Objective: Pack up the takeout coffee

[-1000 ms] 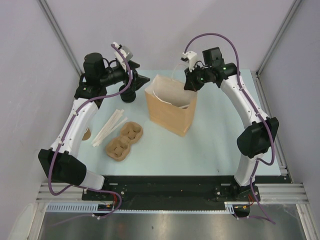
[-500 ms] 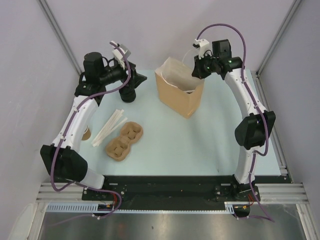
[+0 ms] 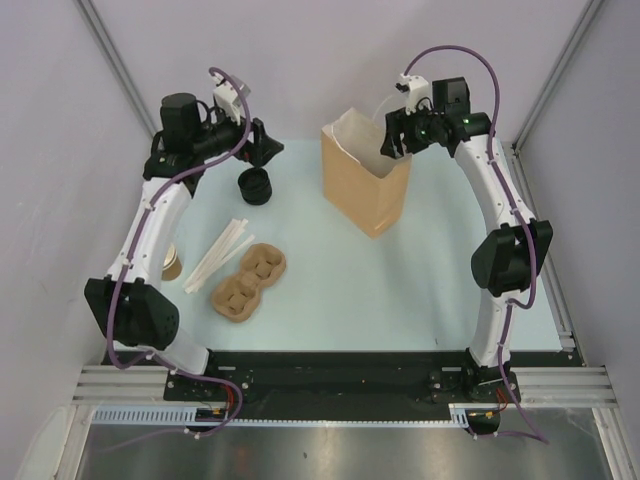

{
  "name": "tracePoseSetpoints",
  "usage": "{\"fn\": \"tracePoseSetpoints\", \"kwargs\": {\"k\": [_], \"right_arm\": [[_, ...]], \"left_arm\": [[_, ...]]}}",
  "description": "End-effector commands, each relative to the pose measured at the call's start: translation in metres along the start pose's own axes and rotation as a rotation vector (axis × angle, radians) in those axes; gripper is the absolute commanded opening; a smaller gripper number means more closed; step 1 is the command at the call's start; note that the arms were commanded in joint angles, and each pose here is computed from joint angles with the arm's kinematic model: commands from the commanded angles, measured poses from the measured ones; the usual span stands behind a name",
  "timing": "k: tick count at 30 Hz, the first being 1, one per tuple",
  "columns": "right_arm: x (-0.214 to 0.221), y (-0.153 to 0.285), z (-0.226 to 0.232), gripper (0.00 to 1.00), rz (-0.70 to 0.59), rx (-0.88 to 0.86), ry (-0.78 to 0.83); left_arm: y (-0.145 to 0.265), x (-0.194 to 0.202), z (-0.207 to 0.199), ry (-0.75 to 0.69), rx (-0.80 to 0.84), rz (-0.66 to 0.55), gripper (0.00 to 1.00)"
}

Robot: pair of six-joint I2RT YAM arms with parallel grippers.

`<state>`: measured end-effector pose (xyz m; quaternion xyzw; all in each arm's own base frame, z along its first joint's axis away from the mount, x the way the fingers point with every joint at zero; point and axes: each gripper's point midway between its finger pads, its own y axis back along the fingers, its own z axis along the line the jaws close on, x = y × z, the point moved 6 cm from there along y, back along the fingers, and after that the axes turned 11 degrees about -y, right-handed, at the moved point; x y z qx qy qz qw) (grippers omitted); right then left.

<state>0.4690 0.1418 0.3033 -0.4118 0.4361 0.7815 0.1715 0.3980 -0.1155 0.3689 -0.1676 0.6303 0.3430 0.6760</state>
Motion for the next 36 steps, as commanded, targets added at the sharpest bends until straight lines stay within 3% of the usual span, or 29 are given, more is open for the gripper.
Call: {"fn": "tracePoseSetpoints", "kwargs": {"k": [1,7,13,25,31,36], "right_arm": [[-0.046,0.049,0.015,0.81,-0.173,0.014,0.044],[-0.060,0.097,0.019,0.99,-0.257,0.033,0.043],[-0.053,0.148,0.022,1.00,-0.311,0.082,0.034],[0.068,0.176,-0.007,1.00,-0.121,0.224,-0.097],[0.111,0.172,-0.011,1.00,-0.029,0.232,-0.146],[0.108,0.174,-0.015,1.00,-0.058,0.252,-0.154]], "left_arm": [[0.012,-0.016,0.022,0.020,-0.079,0.020,0.99],[0.025,-0.017,0.047,0.135,-0.142,0.093,0.99],[0.028,0.007,0.064,0.193,-0.256,0.261,1.00],[0.042,0.104,0.022,0.176,-0.277,0.493,0.99],[0.053,0.140,-0.013,0.186,-0.224,0.528,1.00],[0.064,0.132,-0.019,0.187,-0.246,0.496,1.00]]}}
